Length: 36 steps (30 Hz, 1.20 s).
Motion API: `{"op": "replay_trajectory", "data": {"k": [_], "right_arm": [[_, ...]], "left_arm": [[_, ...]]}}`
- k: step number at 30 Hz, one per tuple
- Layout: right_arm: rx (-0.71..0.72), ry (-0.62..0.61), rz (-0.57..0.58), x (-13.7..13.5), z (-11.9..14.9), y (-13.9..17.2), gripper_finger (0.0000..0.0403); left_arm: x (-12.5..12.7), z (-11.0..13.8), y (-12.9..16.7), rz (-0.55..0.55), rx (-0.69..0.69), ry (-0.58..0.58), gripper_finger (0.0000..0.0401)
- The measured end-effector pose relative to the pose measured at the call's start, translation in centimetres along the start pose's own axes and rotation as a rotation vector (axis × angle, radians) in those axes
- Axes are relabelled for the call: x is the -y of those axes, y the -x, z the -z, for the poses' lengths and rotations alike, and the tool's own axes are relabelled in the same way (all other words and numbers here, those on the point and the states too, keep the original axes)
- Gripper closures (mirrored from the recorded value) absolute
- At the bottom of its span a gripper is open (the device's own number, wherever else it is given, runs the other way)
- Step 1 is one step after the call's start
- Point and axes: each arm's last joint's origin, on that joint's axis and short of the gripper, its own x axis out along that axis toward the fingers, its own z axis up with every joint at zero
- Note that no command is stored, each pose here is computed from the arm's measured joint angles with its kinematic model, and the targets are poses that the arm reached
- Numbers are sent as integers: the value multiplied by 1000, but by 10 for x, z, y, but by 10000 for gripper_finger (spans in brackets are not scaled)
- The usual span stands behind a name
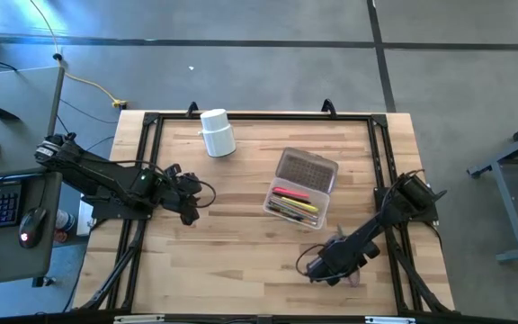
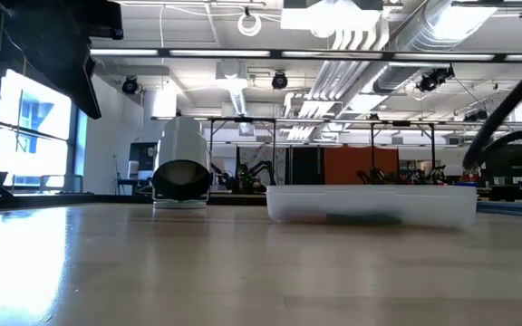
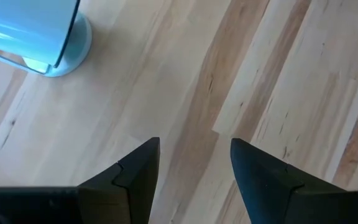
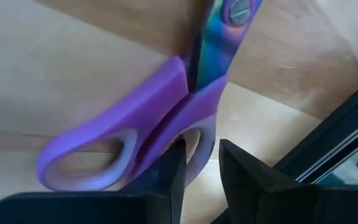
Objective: Pick & place school supplies into a supply box
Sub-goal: Put the violet scissors into the supply box
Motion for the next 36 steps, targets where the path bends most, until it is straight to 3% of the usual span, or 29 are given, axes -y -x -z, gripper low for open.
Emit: {"op": "replay_trajectory", "data": {"k": [3, 10, 18, 22, 29, 33, 36], "right_arm": [[-62, 5, -39, 0, -6, -7, 320], [-28, -19, -33, 3, -17, -10, 324], [-29, -40, -33, 3, -23, -9, 394], [-97, -44, -21, 2, -21, -6, 386], [-21, -9, 78, 3, -6, 32, 398], [20, -53, 166, 10, 2, 66, 393], [91, -34, 103, 11, 6, 90, 400]], "left_arm": [[0, 0, 0, 5, -4, -1, 169], [0, 0, 0, 5, -4, 0, 169], [0, 0, 0, 8, 0, 2, 169], [0, 0, 0, 8, 0, 2, 169], [1, 0, 0, 9, 2, 3, 169], [1, 0, 0, 8, 2, 3, 169], [1, 0, 0, 8, 2, 3, 169]]}}
